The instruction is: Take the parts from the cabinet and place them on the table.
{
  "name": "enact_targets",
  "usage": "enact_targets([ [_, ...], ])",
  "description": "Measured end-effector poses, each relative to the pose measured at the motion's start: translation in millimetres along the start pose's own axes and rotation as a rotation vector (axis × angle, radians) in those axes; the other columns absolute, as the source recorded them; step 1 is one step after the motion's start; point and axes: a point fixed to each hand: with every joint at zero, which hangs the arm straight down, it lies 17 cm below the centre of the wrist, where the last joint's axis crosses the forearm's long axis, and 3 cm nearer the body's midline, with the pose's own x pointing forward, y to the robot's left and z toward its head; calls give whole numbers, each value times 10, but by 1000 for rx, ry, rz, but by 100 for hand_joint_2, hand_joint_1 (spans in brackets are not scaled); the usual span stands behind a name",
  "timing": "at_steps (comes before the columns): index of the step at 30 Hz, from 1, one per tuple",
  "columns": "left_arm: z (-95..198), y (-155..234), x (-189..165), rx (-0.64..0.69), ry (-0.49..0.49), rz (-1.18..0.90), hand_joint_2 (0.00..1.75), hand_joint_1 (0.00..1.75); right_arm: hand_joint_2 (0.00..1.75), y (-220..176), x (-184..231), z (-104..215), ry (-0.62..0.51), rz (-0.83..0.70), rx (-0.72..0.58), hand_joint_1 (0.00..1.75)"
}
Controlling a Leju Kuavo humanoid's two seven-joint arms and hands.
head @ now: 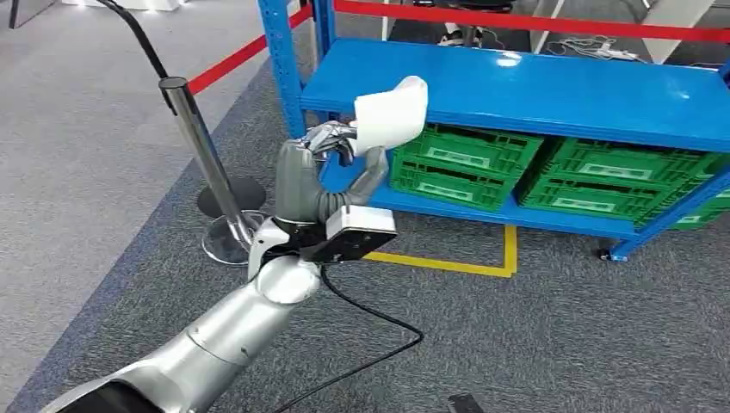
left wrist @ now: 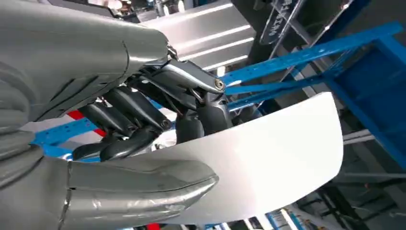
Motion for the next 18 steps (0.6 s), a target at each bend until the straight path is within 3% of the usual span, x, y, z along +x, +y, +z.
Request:
enact_targets([
  [18,33,-4,-39,-7,8,-6,175,175,175,-1,-6,1,1,0,-1,0],
])
